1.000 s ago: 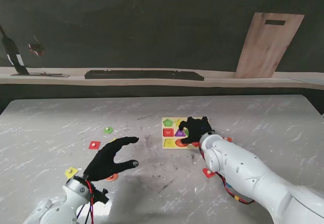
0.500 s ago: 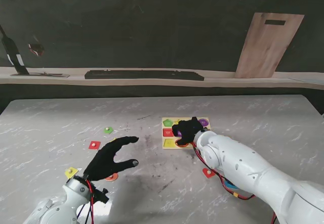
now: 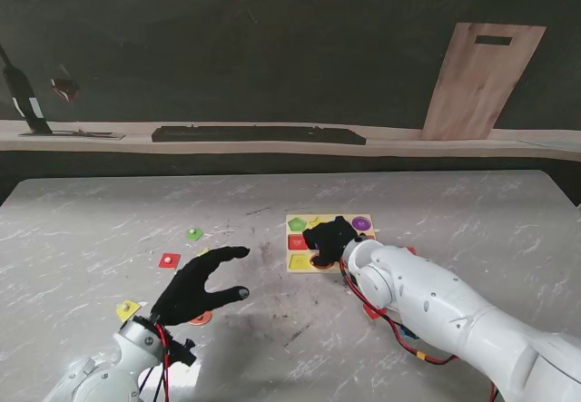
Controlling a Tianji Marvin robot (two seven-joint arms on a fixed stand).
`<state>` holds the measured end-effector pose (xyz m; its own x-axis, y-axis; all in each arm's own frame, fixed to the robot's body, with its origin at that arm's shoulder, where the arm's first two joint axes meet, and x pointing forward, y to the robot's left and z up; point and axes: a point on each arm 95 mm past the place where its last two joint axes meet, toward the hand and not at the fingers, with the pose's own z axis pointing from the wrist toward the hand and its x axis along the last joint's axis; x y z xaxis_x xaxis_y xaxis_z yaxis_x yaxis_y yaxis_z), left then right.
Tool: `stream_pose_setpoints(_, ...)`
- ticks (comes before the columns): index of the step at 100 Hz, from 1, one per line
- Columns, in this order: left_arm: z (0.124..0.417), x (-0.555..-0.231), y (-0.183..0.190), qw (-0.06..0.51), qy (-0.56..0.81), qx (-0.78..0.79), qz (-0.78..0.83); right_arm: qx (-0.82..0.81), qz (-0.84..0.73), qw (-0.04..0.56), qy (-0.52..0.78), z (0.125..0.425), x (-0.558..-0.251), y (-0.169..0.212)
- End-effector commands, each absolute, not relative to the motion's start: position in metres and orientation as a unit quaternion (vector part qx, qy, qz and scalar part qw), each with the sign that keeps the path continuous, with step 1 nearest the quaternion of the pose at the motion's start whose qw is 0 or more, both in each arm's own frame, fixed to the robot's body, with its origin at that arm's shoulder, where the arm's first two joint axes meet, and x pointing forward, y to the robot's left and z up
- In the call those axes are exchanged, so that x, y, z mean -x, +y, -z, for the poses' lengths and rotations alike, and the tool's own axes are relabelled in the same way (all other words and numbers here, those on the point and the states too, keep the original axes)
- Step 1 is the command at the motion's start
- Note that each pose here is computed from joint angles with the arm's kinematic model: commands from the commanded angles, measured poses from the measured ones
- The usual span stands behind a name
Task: Fit puzzle pieces into a puzzle board
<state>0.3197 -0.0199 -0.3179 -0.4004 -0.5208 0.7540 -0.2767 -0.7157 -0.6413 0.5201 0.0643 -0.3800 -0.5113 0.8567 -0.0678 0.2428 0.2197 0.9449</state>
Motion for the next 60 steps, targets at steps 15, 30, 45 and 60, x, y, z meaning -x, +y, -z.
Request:
stream_pose_setpoints(15,0.320,-0.320,-0.025,0.099,0.390,0.544,0.737,-0.388,-0.473,0.236,0.755,0.430,-0.470,0.083)
stream_pose_setpoints(30,0.322,-0.323,-0.028,0.129,0.425,0.541,0.714,-0.387,-0.484,0.218,0.754,0.428,-0.463,0.091)
stream_pose_setpoints(45,0.325,-0.328,-0.035,0.173,0.471,0.532,0.682,-0.391,-0.494,0.206,0.749,0.427,-0.457,0.096)
stream_pose_setpoints(60,0.329,-0.337,-0.045,0.211,0.536,0.511,0.638,-0.397,-0.496,0.206,0.744,0.427,-0.455,0.097)
